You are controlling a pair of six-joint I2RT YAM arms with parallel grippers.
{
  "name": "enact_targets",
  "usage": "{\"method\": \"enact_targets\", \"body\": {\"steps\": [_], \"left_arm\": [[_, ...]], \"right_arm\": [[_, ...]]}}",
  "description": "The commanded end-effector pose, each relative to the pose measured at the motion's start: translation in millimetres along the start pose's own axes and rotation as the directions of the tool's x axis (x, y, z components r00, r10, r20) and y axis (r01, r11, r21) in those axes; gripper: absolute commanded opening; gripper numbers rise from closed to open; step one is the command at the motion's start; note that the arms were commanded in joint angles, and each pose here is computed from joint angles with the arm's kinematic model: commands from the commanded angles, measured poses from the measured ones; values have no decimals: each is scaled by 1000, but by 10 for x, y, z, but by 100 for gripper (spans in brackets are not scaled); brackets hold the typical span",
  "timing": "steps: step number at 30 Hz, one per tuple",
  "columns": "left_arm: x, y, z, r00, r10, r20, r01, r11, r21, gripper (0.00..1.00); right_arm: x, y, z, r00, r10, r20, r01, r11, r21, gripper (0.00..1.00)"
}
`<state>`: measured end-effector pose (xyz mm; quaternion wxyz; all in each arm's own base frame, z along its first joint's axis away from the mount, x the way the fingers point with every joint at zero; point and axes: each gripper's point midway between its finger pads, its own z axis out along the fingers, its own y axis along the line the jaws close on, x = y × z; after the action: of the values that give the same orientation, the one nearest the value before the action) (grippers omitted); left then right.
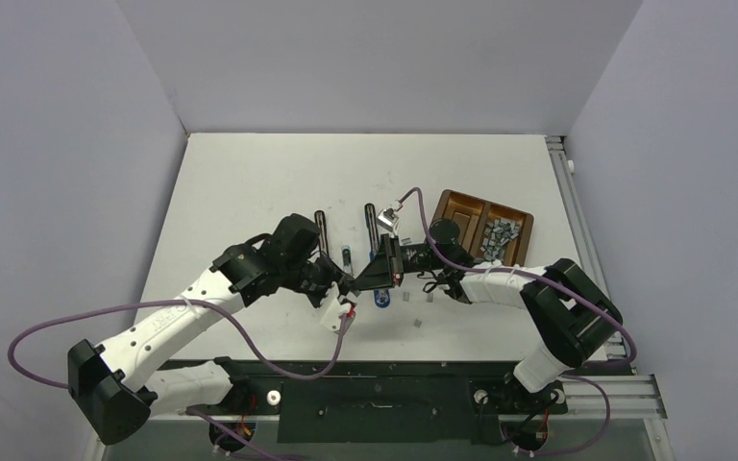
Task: Load the staples into the stapler
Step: Pick up the staple from the center of the board, then place the staple at the center of the board.
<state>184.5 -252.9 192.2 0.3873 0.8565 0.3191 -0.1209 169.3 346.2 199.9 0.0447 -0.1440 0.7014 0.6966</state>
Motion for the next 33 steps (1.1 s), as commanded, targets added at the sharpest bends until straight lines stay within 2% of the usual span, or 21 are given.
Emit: {"method": "enact_targets", "body": {"steps": [1,4,6,8,11,13,16,19,24,26,29,33], "left_arm": [[-49,-15,3,1000,20,8,-21,1000,20,7],[-43,-30,5,1000,28,3,-28,999,25,2],[-44,-34,7,999,40,4,-40,999,27,2],[-42,-43,17,998,60,3,-60,998,34,2],[-30,-98,52,996,85,3,-85,994,66,2],[-12,-159,89,995,104,3,-104,990,95,2],[7,-231,165,991,135,8,-135,982,133,2],[27,-285,258,986,168,16,-168,970,173,2],[121,-476,483,969,244,36,-243,922,300,2],[203,-589,580,955,295,42,-289,881,374,2],[444,-779,732,921,387,36,-349,782,517,2],[582,-818,936,901,432,29,-365,723,586,2]], "right_arm": [[18,121,4,997,-78,1,78,995,-54,11],[35,109,-3,997,-79,-3,79,996,-50,14],[32,101,-14,996,-85,-4,85,996,-41,23],[19,24,-60,997,-72,0,72,997,-1,38],[-53,-119,-220,997,-76,24,73,993,94,68],[-88,-244,-360,993,-113,26,106,976,192,81],[-156,-309,-557,986,-162,31,143,936,322,84],[-215,-432,-775,986,-153,68,107,887,449,86],[-481,-520,-1133,950,-197,240,9,790,613,87],[-563,-491,-1236,928,-235,290,-13,756,654,87],[-608,-503,-1383,903,-268,337,-57,702,710,87],[-583,-532,-1507,884,-280,375,-104,663,741,87]]}}
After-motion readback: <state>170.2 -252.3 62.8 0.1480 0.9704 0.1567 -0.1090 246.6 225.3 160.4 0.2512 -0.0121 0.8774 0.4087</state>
